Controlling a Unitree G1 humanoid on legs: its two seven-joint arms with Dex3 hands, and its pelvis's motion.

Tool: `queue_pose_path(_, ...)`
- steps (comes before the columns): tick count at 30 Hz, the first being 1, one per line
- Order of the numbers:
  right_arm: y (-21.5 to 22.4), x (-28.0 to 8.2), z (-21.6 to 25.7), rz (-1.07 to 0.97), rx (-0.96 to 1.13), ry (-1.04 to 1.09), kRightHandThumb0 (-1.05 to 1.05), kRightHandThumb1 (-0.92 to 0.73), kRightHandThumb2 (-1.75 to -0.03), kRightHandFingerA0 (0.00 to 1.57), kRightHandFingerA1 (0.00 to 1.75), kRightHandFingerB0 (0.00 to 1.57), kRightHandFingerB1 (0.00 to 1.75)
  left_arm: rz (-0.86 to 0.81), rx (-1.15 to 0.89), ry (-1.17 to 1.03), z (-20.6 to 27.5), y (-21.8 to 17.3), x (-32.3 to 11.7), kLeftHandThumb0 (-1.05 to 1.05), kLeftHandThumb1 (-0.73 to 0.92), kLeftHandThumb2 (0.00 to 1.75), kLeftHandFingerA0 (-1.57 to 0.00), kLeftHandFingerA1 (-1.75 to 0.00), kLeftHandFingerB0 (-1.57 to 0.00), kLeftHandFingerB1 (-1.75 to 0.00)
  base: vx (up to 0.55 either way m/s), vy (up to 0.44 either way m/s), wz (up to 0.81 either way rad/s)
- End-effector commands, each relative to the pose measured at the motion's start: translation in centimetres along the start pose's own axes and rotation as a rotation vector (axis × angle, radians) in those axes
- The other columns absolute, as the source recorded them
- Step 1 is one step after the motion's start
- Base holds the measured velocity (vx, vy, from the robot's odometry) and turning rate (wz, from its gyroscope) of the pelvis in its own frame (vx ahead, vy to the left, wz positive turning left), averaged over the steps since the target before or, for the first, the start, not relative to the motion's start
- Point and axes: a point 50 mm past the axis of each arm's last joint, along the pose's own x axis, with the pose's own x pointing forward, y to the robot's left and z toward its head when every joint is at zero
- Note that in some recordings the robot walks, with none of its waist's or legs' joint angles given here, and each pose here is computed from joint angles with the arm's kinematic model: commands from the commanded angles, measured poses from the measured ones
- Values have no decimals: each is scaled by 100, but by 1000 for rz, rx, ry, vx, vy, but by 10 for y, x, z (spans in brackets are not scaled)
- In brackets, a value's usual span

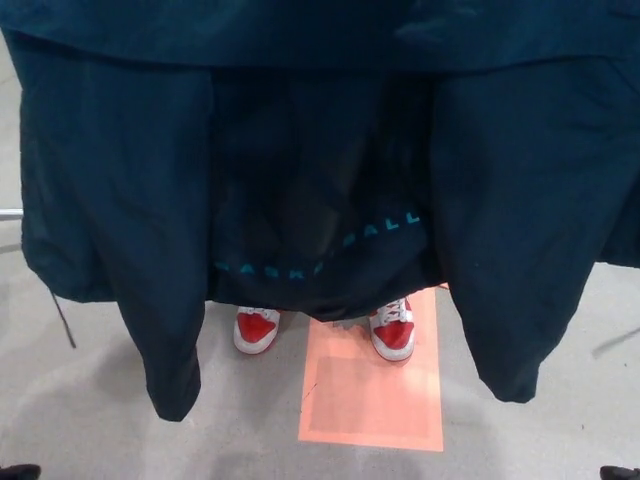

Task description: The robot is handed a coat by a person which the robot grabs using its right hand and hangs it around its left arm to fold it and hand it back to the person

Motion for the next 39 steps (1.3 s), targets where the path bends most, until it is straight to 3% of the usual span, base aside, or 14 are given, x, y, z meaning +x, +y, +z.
queue_pose_path(1,-8,-3,0,-14,-1,-36,-76,-66,-100,11,44,0,35,-22,-49,-46,1,5,-3,-69,65,98,-5,-41,-5,-39,0,0,0)
queue_pose_path(3,-8,-3,0,-20,6,-37,-73,-66,-100,3,40,6,32,-29,-44,-50,0,5,-3,-78,74,104,-7,-28,-6,-27,0,0,0)
queue_pose_path(11,-10,-4,7,-66,-23,-114,-80,-72,-104,4,34,11,31,-73,-45,-89,-4,4,-9,-83,83,114,-8,-27,-8,-26,0,0,0)
queue_pose_path(17,-7,-10,34,-88,21,-377,-84,-73,-103,0,37,15,35,-70,-76,-73,-5,4,-8,-83,83,114,-8,-29,-8,-27,0,0,0)
queue_pose_path(18,-6,-15,40,-99,6,-461,-86,-76,-103,0,38,10,36,-71,-76,-73,-6,4,-8,-83,83,114,-8,-29,-7,-26,0,0,0)
queue_pose_path(19,-5,-21,43,-107,-11,-519,-77,-72,-104,6,41,7,39,-71,-80,-71,-8,4,-9,-85,82,113,-8,-28,-8,-25,0,0,0)
queue_pose_path(20,-5,-31,48,-127,-27,-609,-36,-51,-108,0,47,0,46,-69,-87,-64,-10,2,-10,-86,81,113,-9,-28,-9,-27,0,0,0)
queue_pose_path(24,4,-68,61,-142,25,-835,-37,-50,-108,0,48,0,46,-81,-87,-50,-20,-1,-16,-83,82,113,-7,-26,-7,-27,0,0,0)
queue_pose_path(25,6,-80,66,-157,15,-890,-80,-87,-67,20,32,19,29,-85,-108,-48,-22,-2,-17,-83,81,112,-7,-25,-7,-27,0,0,0)
queue_pose_path(29,12,-111,82,-156,14,-1038,-79,-86,-67,20,32,19,29,-87,-125,-35,-24,-2,-18,-84,80,112,-8,-24,-8,-27,0,0,0)
queue_pose_path(31,13,-140,103,-160,-16,-1211,-74,-86,-64,20,31,21,29,-84,-112,-40,-23,-3,-17,-84,81,112,-9,-28,-8,-27,0,0,0)
queue_pose_path(38,10,-207,159,-229,-144,-1573,-77,-87,-67,19,31,19,28,-81,-116,-46,-24,-3,-19,-82,81,112,-7,-27,-7,-27,0,0,0)
queue_pose_path(39,8,-215,166,-231,-161,-1606,-37,-47,-107,0,48,0,47,-79,-123,-49,-24,-3,-18,-83,80,111,-8,-31,-8,-26,0,0,0)
